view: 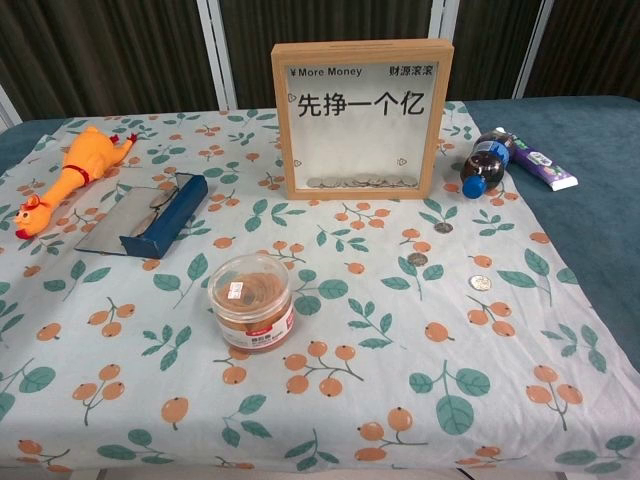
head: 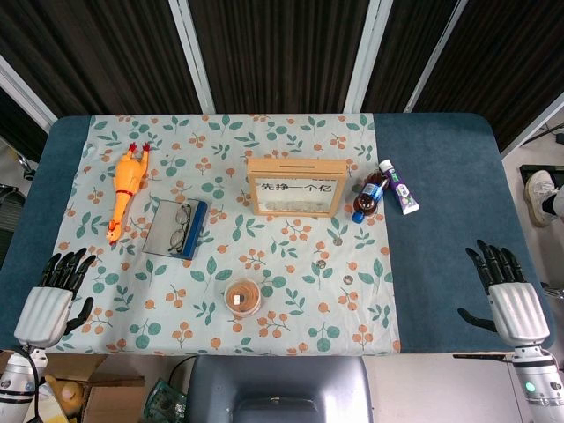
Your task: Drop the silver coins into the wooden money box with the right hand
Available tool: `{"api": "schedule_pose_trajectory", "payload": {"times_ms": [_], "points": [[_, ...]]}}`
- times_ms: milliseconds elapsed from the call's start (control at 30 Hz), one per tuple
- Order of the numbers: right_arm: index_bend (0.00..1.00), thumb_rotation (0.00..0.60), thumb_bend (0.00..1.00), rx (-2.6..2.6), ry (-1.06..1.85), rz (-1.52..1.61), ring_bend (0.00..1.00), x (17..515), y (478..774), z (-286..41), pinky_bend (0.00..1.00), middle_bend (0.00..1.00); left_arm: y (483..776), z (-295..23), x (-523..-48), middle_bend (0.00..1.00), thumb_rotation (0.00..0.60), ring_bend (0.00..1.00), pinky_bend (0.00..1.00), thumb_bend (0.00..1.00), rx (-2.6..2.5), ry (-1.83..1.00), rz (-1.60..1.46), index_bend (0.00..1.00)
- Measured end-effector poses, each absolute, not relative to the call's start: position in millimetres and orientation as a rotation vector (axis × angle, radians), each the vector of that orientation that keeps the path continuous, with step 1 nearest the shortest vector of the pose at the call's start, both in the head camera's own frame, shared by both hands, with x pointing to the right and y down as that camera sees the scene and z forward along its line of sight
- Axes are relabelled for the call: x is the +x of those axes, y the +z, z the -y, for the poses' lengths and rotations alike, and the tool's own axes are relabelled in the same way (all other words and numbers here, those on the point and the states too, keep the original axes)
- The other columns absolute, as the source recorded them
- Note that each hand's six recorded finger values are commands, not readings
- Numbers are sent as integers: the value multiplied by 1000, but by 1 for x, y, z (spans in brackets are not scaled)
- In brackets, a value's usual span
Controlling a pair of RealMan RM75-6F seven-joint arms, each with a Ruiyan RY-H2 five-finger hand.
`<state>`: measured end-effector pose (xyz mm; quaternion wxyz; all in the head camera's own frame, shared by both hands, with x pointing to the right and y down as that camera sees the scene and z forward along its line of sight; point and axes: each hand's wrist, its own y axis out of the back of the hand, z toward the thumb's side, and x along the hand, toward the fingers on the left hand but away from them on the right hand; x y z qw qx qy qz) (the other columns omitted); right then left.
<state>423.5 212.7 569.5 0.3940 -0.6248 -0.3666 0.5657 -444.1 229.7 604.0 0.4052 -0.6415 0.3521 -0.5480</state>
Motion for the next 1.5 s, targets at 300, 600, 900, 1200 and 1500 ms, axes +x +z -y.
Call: {"api": "schedule_pose_trajectory", "payload": {"times_ms": [300,600,900,1200,1500], "points": [[55,600,212,-1633,1405,917,0,413,577,-212,0,0,601,-229,-444,0,600,0,0,457,-1629,-1371,-903,0],[290,600,304,-1806,1315,790,0,358,622,-190,0,0,598,-229,-446,0,600,0,0,459,-1657,-1366,-910,0],[512,600,498,-1872,1235,648,0,291,673,-181,0,14,597,-232,-445,0,600,0,0,465,-1672,-1362,-906,0],[538,600,499,-1862,1224,574,0,269,709,-184,0,40,598,-231,-444,0,600,0,0,472,-1687,-1351,-906,0],[529,600,499,-1868,1271,531,0,272,725,-186,0,41,597,-230,-446,0,600,0,0,472,-1684,-1353,-918,0]]}}
